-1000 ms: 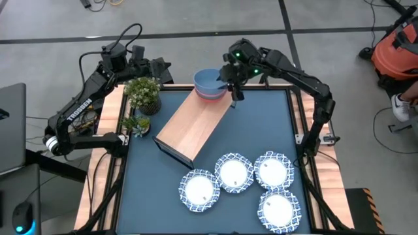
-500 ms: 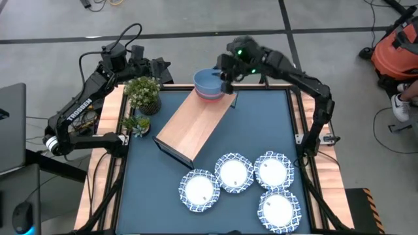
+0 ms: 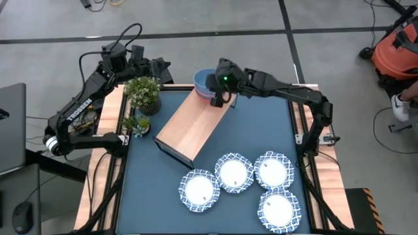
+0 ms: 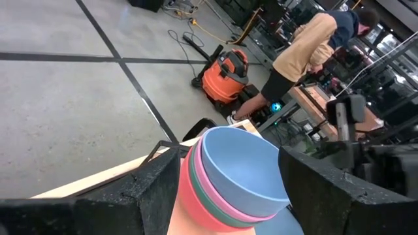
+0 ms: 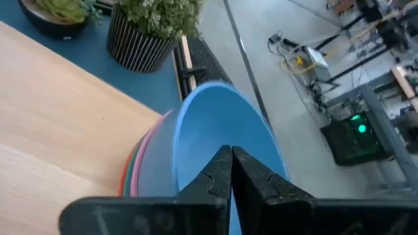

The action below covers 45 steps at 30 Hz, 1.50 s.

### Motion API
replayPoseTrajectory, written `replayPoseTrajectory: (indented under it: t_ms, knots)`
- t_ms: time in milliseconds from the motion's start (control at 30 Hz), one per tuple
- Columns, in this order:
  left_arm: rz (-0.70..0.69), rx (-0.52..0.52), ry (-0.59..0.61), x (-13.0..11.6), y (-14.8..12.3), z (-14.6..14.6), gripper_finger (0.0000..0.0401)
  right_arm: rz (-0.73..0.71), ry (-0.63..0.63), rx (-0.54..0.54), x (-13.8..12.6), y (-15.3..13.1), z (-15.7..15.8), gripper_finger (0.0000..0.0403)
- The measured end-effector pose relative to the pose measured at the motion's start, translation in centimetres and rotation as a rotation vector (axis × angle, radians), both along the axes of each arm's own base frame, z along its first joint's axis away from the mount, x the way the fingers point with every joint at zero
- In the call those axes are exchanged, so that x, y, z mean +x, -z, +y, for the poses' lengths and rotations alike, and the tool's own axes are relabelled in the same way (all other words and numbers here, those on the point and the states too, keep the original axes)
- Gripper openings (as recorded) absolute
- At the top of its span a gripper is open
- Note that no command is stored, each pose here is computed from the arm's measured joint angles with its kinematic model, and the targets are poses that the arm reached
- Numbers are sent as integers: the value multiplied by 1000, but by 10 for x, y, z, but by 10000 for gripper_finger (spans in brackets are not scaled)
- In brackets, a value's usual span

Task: Place and stack bowls onto a shelf
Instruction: Stack the blue bowl on top of the pink bowl on the shelf, then put the white bowl on the shelf

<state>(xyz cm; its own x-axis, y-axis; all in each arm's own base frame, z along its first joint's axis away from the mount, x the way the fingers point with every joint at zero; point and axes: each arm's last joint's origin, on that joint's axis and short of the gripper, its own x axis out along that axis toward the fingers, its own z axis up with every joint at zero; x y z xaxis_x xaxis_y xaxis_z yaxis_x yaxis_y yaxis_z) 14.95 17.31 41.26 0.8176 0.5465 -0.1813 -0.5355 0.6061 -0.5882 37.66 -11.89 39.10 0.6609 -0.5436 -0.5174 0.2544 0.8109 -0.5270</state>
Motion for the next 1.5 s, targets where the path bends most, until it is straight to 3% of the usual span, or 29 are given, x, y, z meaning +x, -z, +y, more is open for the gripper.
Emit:
replayPoseTrajectory:
  t_ms: [233,467,733,867,967,1100,1300,1500]
  knots:
    - [1,0,-1,0,0,0,243,-9,32,10,0,2,-1,17]
    - [10,12,2,0,0,0,243,-26,50,34,0,2,-1,41]
    - [20,22,4,0,0,0,243,-32,45,80,1,10,2,18]
    - [30,26,6,0,1,0,243,-9,56,110,5,28,4,35]
    - [30,27,6,0,1,0,243,-23,56,74,7,26,7,41]
    - [33,32,9,0,1,0,243,-46,64,-13,8,16,15,33]
    - [31,38,47,1,1,-1,243,-178,36,-54,-16,-34,33,24]
    - [-26,144,232,10,-8,-9,243,-314,20,-54,-57,-76,51,40]
